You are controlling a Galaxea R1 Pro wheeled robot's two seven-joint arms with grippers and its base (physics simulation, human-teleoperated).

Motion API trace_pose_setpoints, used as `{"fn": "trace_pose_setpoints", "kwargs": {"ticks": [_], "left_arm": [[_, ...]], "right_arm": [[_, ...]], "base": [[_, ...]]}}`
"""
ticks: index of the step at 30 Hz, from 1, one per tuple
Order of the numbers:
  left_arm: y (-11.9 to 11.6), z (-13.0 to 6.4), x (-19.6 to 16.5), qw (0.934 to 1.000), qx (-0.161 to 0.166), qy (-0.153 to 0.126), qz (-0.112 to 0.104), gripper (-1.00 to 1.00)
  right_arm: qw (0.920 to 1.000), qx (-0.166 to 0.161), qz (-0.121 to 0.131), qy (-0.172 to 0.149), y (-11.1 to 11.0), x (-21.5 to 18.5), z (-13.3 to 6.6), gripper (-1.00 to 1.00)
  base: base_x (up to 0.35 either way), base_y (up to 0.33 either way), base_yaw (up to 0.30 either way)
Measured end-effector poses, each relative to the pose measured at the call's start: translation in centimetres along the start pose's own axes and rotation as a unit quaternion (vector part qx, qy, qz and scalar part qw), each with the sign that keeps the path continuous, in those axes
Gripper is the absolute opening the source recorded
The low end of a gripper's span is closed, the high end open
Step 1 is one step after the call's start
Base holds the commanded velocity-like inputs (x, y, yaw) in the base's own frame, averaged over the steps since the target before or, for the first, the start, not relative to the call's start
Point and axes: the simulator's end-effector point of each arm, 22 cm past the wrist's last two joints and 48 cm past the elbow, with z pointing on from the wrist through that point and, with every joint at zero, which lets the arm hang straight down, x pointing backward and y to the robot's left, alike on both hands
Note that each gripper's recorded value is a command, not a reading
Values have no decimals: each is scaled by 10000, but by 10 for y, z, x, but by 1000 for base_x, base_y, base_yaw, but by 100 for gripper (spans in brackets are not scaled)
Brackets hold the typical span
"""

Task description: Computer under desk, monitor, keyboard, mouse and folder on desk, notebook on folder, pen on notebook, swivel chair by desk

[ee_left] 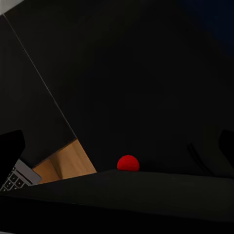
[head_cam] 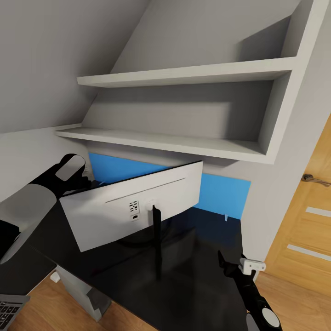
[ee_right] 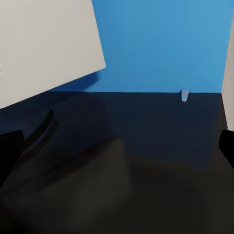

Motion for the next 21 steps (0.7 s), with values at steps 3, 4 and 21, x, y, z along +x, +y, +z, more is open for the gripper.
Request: {"fn": "trace_pose_setpoints", "kwargs": {"ticks": [3, 4, 21], "left_arm": [[0, 0, 0, 10000, 0, 1, -3, 100], [0, 0, 0, 10000, 0, 1, -4, 100], [0, 0, 0, 10000, -3, 4, -8, 100]], "right_arm": [[10000, -43, -6, 10, 4, 1, 0, 100], [10000, -55, -8, 13, 5, 1, 0, 100], [10000, -76, -5, 22, 8, 2, 0, 100]], "base": [[0, 0, 0], [0, 0, 0], [0, 0, 0]]}}
